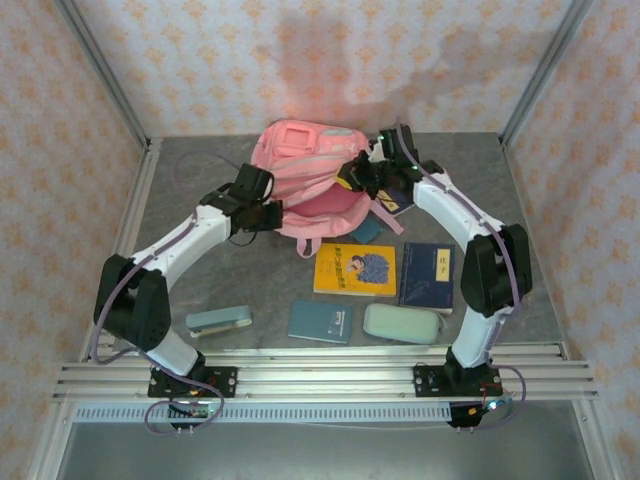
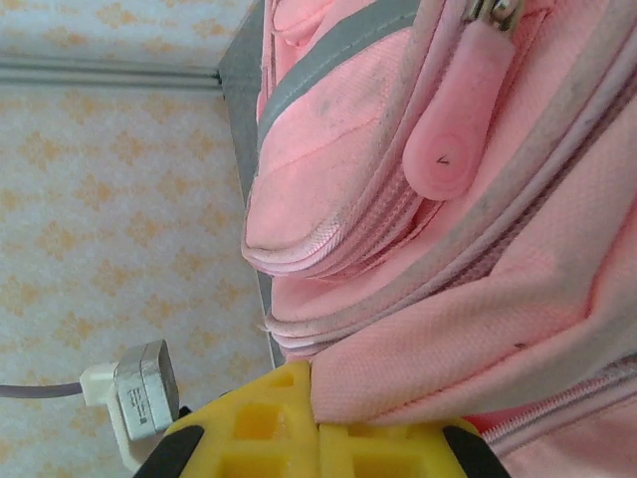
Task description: Pack books, pencil case, and school supplies into a backpack
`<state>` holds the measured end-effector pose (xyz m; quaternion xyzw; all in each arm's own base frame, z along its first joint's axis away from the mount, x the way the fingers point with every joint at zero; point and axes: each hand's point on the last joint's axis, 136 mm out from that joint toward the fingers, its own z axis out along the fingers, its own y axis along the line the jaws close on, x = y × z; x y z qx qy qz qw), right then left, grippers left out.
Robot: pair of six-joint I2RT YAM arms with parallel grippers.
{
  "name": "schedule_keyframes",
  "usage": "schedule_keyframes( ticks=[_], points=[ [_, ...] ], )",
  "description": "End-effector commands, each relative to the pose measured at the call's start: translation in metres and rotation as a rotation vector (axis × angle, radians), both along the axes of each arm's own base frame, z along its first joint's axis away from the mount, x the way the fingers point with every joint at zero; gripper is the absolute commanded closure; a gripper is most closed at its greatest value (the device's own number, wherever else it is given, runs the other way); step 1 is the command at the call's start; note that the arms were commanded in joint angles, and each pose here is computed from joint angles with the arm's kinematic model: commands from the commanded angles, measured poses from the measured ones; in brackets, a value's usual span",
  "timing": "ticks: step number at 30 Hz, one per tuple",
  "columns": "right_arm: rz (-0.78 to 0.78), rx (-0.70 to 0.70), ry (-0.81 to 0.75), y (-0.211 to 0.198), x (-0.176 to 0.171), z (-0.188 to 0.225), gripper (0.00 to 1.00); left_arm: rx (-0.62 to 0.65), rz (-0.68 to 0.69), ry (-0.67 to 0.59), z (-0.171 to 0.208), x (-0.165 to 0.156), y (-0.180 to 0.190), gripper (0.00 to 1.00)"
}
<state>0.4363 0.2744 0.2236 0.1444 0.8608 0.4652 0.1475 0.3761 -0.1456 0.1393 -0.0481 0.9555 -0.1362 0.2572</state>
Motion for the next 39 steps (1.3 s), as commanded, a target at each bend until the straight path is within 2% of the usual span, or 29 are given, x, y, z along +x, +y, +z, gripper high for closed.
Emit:
schedule_keyframes(
  ticks=[1, 6, 7, 9, 11, 15, 18, 21, 23, 29, 32, 39],
  points=[
    [0.05, -0.063, -0.127, 0.018, 0.017, 0.012, 1.0, -0.013, 0.075, 0.109, -0.014, -0.036, 0.015, 1.0],
    [0.112, -0.164, -0.107, 0.048, 0.011, -0.007, 1.0, -0.083, 0.033, 0.07, -0.008, -0.052, -0.011, 1.0],
    [0.102, -0.18, -0.097, 0.046, 0.012, -0.011, 0.93, -0.099, 0.039, 0.07, -0.007, -0.054, -0.017, 1.0],
    [0.041, -0.258, -0.078, 0.03, 0.013, -0.017, 0.67, -0.105, 0.004, 0.062, -0.004, -0.054, -0.03, 1.0],
    [-0.042, -0.332, -0.082, 0.008, 0.011, -0.014, 0.53, -0.113, -0.02, 0.055, -0.001, -0.051, -0.039, 1.0],
    [-0.219, -0.388, -0.059, -0.031, -0.007, -0.001, 0.43, -0.131, -0.045, 0.043, 0.005, -0.044, -0.049, 1.0],
    [-0.31, -0.333, -0.043, -0.046, -0.025, 0.012, 0.44, -0.137, -0.054, 0.034, 0.011, -0.041, -0.053, 1.0],
    [-0.317, -0.209, 0.034, -0.037, -0.045, 0.009, 0.56, -0.13, -0.089, 0.02, 0.014, -0.04, -0.055, 1.0],
    [-0.294, -0.126, 0.099, -0.021, -0.055, 0.0, 0.59, -0.128, -0.1, 0.016, 0.015, -0.041, -0.055, 1.0],
    [-0.223, -0.007, 0.241, 0.036, -0.073, -0.027, 0.53, -0.106, -0.11, 0.022, 0.012, -0.045, -0.052, 1.0],
    [-0.198, 0.006, 0.302, 0.059, -0.077, -0.044, 0.5, -0.1, -0.112, 0.024, 0.011, -0.046, -0.051, 1.0],
    [-0.236, 0.025, 0.39, 0.076, -0.07, -0.081, 0.52, -0.092, -0.125, 0.022, 0.013, -0.048, -0.05, 1.0]
  ],
)
